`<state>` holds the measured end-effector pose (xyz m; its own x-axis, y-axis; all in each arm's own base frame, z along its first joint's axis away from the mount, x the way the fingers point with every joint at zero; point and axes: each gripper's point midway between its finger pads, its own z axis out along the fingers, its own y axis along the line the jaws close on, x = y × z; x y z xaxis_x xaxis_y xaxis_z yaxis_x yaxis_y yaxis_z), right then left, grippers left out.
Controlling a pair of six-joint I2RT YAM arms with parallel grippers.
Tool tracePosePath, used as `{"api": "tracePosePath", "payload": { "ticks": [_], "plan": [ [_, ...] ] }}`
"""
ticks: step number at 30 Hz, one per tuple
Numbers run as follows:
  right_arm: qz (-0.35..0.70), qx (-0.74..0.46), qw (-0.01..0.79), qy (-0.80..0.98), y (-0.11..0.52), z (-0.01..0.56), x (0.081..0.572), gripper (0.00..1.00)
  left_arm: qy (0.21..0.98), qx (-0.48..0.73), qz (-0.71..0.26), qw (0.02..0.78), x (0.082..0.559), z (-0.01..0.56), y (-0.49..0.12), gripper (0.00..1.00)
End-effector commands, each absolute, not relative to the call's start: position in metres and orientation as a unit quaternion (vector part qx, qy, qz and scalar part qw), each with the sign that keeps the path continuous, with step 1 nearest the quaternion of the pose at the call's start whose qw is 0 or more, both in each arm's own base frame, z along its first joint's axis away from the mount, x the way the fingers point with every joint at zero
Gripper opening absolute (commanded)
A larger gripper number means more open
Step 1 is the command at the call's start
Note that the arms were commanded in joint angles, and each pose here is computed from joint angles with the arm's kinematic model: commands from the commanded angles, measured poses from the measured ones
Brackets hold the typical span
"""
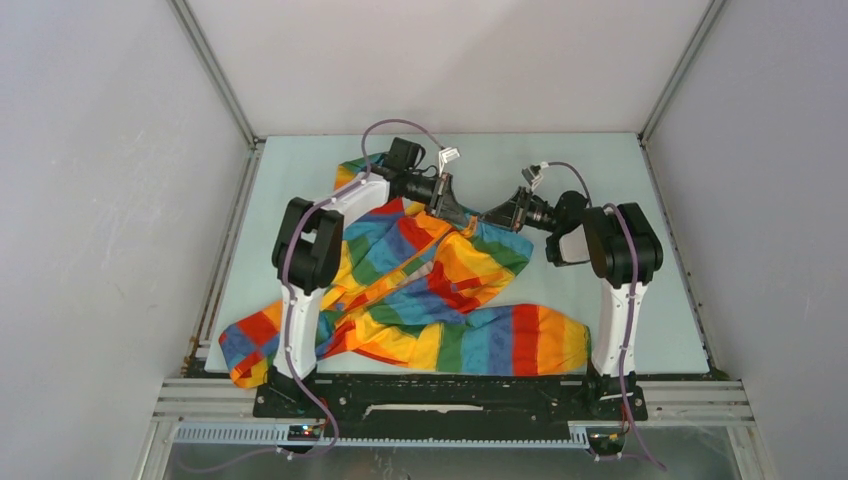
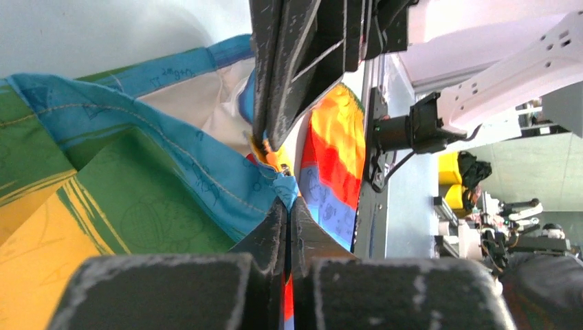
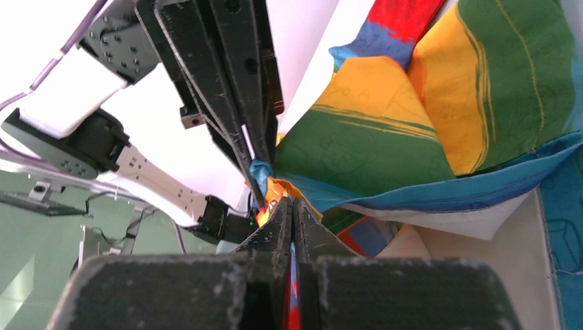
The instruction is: Zip up the jacket
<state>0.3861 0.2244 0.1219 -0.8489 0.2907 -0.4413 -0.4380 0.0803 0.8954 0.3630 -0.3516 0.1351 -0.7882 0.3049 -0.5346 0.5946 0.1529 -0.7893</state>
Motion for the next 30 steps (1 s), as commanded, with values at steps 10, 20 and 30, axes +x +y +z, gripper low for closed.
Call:
{"api": "tracePosePath", "payload": {
  "ticks": [10, 20, 30],
  "plan": [
    [0.649, -0.019, 0.412, 0.640, 0.203, 0.172, 0.407, 0.00, 0.743, 0.290, -0.587, 0.139, 0.360, 0.151, -0.367, 0.00],
    [0.652, -0.032, 0.410, 0.637, 0.208, 0.178, 0.400, 0.00, 0.768, 0.272, -0.560, 0.150, 0.371, 0.150, -0.362, 0.05],
    [0.653, -0.042, 0.407, 0.637, 0.213, 0.177, 0.397, 0.00, 0.795, 0.225, -0.527, 0.200, 0.376, 0.167, -0.349, 0.46]
  ]
}}
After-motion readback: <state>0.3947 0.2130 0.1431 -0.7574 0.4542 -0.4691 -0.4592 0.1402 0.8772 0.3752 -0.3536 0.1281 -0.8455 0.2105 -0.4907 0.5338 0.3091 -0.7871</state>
